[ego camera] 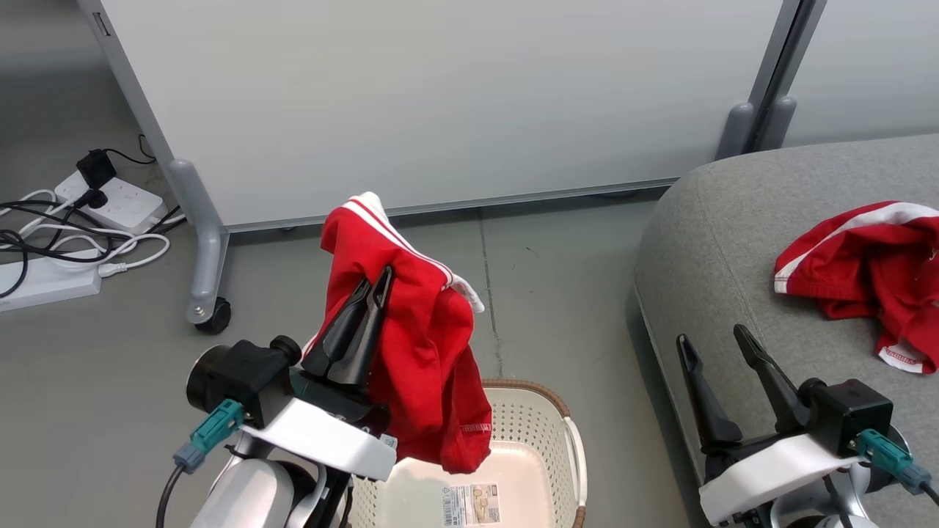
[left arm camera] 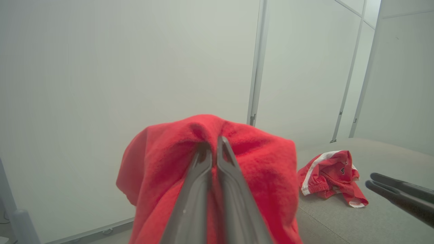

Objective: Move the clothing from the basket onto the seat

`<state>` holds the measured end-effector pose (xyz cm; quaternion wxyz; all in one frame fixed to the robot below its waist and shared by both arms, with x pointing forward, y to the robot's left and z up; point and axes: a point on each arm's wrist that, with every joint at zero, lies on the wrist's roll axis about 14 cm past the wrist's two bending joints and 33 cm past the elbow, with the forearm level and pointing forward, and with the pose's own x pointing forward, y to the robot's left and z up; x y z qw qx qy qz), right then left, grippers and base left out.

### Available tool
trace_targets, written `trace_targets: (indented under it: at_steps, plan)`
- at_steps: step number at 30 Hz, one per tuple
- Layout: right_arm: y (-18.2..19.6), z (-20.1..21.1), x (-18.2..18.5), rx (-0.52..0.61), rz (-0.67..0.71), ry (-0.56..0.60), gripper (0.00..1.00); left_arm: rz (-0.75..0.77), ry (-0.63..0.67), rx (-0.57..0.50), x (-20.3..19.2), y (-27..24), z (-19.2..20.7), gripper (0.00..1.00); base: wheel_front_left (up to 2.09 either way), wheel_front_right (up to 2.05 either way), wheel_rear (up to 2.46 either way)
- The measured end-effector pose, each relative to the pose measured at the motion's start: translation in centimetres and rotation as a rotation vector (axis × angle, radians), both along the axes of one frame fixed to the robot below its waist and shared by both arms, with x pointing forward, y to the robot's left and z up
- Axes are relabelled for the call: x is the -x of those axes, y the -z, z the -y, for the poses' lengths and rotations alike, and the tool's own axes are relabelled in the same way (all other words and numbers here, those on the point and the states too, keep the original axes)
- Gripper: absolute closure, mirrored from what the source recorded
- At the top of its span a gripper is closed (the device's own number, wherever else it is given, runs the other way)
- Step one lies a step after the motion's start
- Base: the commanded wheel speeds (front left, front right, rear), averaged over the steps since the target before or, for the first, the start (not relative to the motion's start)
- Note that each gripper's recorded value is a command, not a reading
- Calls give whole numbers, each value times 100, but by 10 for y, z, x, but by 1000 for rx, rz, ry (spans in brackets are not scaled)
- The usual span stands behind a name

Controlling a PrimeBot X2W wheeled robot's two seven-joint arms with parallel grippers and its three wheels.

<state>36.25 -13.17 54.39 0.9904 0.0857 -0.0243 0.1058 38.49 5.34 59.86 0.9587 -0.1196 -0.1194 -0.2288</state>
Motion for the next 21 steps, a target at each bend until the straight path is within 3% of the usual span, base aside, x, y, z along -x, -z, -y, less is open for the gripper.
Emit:
trace_targets:
  at_steps: [9,21]
  plan:
    - [-12,-26,-5,-20,42,-78,0,-4,2,-2,2,0,1,100,0,0,0]
    - [-27,-161,9,-107,38,-520,0,-4,16,-13,4,0,4,100,0,0,0]
